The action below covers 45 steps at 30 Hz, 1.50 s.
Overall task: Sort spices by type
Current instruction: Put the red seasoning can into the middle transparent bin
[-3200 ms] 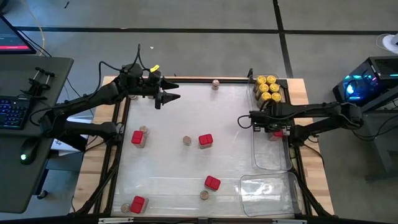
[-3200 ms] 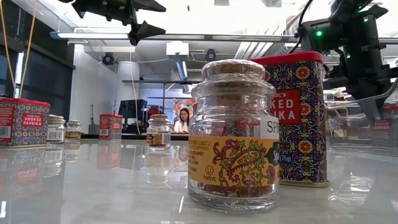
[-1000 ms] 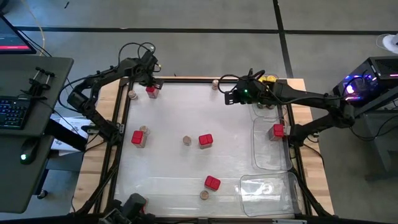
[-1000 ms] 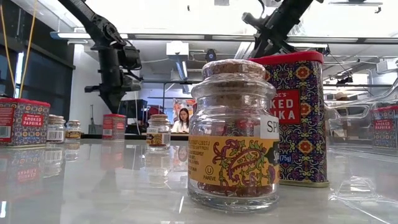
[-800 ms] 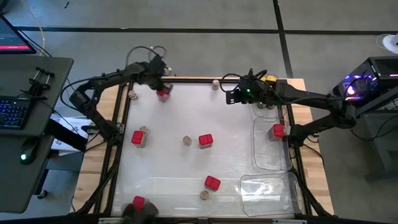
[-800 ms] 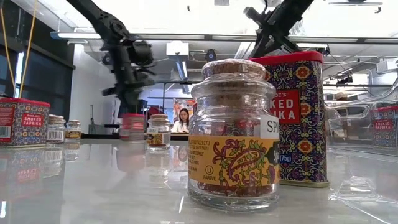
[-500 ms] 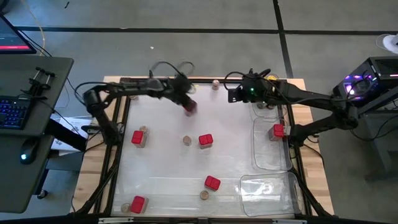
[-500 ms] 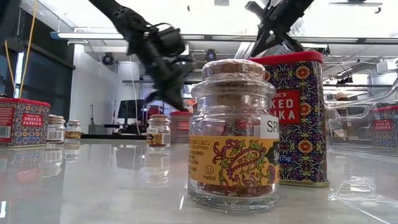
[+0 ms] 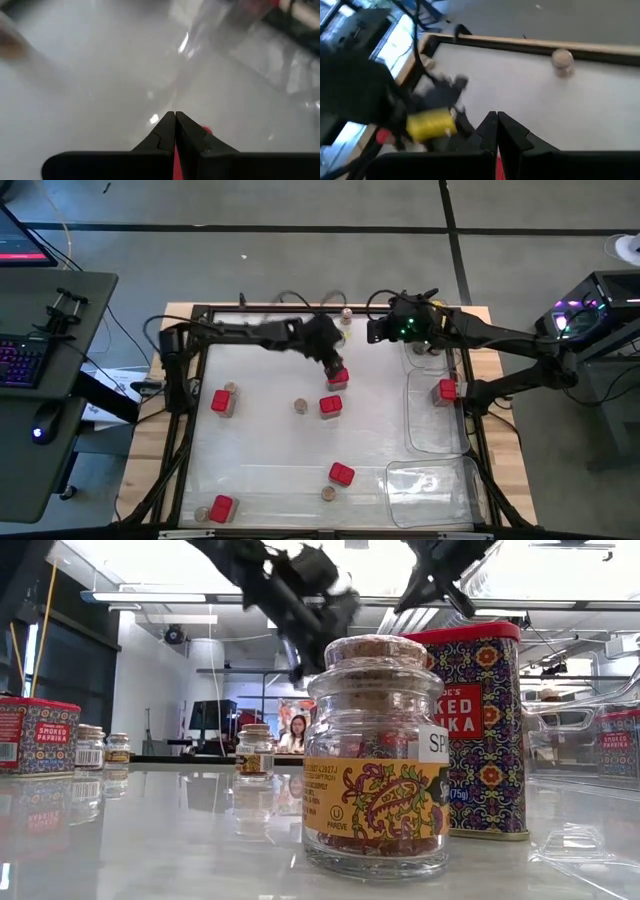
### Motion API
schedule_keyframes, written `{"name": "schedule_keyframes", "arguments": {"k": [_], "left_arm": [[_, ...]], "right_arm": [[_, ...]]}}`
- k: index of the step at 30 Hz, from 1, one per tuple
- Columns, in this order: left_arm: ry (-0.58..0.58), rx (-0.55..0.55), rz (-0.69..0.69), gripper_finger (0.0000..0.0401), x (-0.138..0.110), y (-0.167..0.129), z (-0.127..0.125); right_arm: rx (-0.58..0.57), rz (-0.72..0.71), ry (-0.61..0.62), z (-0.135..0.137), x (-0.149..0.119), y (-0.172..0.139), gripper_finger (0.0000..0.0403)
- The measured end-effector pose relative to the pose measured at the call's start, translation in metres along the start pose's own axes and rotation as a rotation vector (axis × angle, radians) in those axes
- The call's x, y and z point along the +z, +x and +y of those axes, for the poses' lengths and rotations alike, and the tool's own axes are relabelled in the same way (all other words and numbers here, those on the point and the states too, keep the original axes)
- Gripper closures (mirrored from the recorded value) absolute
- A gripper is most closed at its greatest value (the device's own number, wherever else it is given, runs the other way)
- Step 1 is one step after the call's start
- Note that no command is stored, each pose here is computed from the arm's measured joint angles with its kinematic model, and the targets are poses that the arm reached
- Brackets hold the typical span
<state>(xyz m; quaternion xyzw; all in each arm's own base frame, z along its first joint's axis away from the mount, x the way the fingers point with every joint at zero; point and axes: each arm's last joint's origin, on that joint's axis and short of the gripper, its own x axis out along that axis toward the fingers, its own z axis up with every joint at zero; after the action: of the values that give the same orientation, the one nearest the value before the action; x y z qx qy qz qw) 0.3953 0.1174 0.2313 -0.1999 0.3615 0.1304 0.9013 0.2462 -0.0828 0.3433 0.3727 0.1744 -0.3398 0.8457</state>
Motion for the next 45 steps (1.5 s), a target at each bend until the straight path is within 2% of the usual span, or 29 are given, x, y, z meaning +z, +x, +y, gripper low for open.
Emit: {"name": "schedule_keyframes", "arguments": {"k": [5, 8, 10, 14, 19, 23, 27, 31, 36, 41, 45], "left_arm": [[0.063, 0.103, -0.036, 0.0401, 0.016, -0.062, 0.025], [0.079, 0.137, -0.149, 0.0401, 0.026, -0.114, 0.034], [0.06, 0.151, -0.257, 0.0401, 0.026, -0.152, 0.038], [-0.02, 0.193, -0.413, 0.0401, 0.006, -0.211, 0.04], [-0.092, 0.258, -0.578, 0.0401, -0.029, -0.268, 0.035], [-0.161, 0.25, -0.646, 0.0401, -0.054, -0.289, 0.032], [-0.204, 0.228, -0.678, 0.0401, -0.072, -0.299, 0.031], [-0.244, 0.209, -0.665, 0.0401, -0.083, -0.296, 0.03], [-0.249, 0.199, -0.621, 0.0401, -0.09, -0.295, 0.029], [-0.231, 0.202, -0.614, 0.0401, -0.091, -0.295, 0.028], [-0.226, 0.205, -0.612, 0.0401, -0.091, -0.294, 0.028]], "right_arm": [[0.26, 0.037, -0.192, 0.013, 0.005, -0.008, 0.0402], [0.339, 0.055, -0.28, 0.02, 0.002, -0.003, 0.0402], [0.371, 0.077, -0.343, 0.022, 0.0, 0.006, 0.0399], [0.396, 0.13, -0.389, 0.026, -0.009, 0.04, 0.0372], [0.344, 0.227, -0.5, 0.028, -0.021, 0.086, 0.0297], [0.316, 0.364, -0.639, 0.031, -0.023, 0.109, 0.0225], [0.332, 0.54, -0.859, 0.033, -0.03, 0.126, 0.0183], [0.32, 0.685, -0.965, 0.032, -0.043, 0.146, 0.0175], [0.307, 0.802, -1.082, 0.031, -0.06, 0.162, 0.0175], [0.248, 0.787, -1.197, 0.033, -0.067, 0.166, 0.0175], [0.232, 0.777, -1.211, 0.033, -0.067, 0.166, 0.0175]]}}
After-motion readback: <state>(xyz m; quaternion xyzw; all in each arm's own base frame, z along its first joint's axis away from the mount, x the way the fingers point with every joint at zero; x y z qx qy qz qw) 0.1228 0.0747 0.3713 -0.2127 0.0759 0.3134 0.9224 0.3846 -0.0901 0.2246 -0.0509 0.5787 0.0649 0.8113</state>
